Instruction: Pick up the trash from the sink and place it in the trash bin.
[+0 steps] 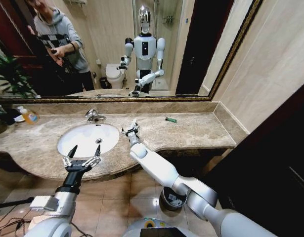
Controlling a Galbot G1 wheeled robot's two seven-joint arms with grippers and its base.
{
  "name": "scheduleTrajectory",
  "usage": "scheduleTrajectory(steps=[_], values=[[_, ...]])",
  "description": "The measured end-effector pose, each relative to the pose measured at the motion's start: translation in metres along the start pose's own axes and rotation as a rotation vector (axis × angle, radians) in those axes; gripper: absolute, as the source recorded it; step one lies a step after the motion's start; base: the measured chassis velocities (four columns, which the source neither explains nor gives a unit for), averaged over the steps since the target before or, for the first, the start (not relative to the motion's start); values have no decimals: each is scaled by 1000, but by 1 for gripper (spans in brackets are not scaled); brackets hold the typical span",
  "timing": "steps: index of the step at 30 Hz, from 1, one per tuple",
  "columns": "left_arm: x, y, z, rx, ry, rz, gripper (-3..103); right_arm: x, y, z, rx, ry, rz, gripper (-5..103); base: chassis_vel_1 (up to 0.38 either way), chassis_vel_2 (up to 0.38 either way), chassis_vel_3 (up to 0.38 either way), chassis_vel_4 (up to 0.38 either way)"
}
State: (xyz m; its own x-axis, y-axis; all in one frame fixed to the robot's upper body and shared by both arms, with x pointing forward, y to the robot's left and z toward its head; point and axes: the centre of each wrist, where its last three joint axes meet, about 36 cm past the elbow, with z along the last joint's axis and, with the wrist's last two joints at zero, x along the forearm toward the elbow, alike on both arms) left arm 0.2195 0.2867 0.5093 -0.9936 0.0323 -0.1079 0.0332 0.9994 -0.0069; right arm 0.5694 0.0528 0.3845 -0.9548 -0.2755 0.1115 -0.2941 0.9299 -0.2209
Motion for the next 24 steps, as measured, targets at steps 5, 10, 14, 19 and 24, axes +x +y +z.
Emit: scheduleTrajectory(steps=[5,10,14,19,24], values=[[0,0,0,0,0,0,100,-3,-6,4,-2,12,2,100,0,0,0,0],[0,0,0,0,0,0,100,-2,-8,4,-14,17,-10,96,0,0,0,0],[0,0,0,0,0,0,100,0,-6,7,-22,24,-23,90,0,0,0,0],[0,0,0,0,0,0,100,1,-8,8,-30,28,-23,69,0,0,0,0],[0,0,0,0,0,0,100,-2,-16,5,-28,22,-27,57,0,0,0,0]])
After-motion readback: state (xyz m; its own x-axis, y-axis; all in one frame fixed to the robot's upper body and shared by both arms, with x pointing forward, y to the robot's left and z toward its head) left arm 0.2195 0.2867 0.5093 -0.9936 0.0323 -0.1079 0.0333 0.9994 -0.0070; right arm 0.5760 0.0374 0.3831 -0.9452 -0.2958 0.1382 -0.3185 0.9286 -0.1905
